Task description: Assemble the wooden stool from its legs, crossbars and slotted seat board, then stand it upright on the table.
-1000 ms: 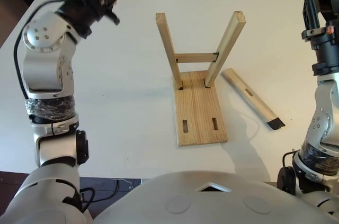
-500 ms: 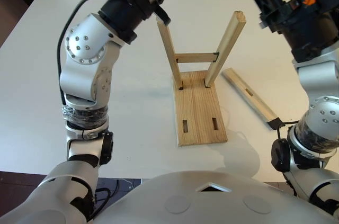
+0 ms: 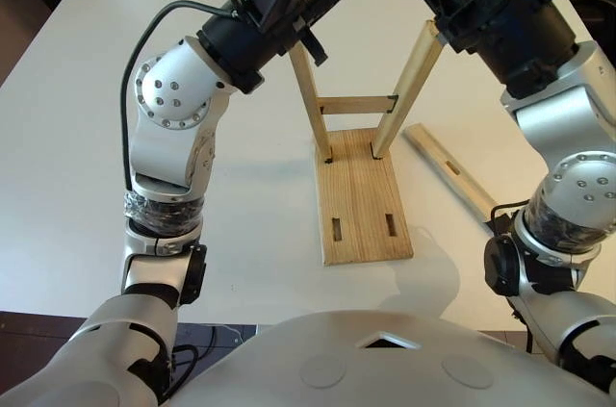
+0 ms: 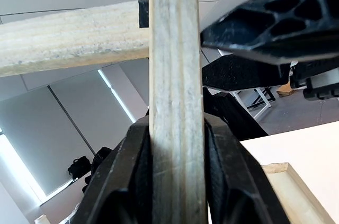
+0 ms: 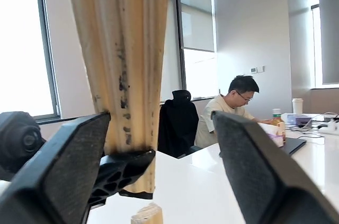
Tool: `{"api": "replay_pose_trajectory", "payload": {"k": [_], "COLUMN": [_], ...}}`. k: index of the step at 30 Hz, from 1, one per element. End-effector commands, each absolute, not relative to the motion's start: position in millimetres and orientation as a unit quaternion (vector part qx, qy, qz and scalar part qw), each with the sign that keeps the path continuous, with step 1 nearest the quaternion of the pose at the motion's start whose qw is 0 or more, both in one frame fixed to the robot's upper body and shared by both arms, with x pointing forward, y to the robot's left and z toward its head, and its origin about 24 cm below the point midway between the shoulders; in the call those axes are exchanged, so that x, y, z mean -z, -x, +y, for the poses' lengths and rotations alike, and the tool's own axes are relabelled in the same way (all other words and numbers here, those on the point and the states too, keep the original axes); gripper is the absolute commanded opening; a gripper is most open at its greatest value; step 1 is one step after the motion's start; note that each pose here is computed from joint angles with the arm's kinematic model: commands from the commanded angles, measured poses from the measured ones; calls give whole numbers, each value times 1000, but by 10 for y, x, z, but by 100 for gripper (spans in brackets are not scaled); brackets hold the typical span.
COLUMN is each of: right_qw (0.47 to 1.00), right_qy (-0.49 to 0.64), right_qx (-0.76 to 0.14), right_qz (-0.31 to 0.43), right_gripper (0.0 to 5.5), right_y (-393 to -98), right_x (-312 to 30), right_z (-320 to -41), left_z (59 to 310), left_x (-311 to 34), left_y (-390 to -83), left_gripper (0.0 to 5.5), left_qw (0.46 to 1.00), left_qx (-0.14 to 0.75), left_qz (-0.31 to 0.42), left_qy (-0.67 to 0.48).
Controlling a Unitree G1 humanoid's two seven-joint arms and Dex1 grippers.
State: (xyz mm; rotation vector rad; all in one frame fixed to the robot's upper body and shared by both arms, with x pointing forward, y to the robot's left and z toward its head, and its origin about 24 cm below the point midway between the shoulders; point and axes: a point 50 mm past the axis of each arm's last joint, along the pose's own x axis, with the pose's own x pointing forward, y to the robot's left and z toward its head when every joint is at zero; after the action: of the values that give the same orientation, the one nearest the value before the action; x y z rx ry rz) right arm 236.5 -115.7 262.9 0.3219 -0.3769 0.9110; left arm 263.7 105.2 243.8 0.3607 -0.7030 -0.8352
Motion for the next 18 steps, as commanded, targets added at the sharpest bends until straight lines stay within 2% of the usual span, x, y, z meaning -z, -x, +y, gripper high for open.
{"api": "replay_pose_trajectory", "payload": {"k": [1,18], "right_qw": [850,866], "right_qy": [-144,-95], "right_qx": [-472,-455], "right_qz": [-185,-185], "right_gripper": [352,352], "right_y": [-2283,-2366], "right_x": [-2717,-2734], "right_z": [-1129,-1153], "left_z": [1054,1018], "left_x": [-2366,-2270], "left_y": [-2656,-2632], "left_gripper": [108,108], "left_qw": [835,827], "left_qx": [400,406], "left_qz": [-327,-331], "left_qy": [-189,-203]}}
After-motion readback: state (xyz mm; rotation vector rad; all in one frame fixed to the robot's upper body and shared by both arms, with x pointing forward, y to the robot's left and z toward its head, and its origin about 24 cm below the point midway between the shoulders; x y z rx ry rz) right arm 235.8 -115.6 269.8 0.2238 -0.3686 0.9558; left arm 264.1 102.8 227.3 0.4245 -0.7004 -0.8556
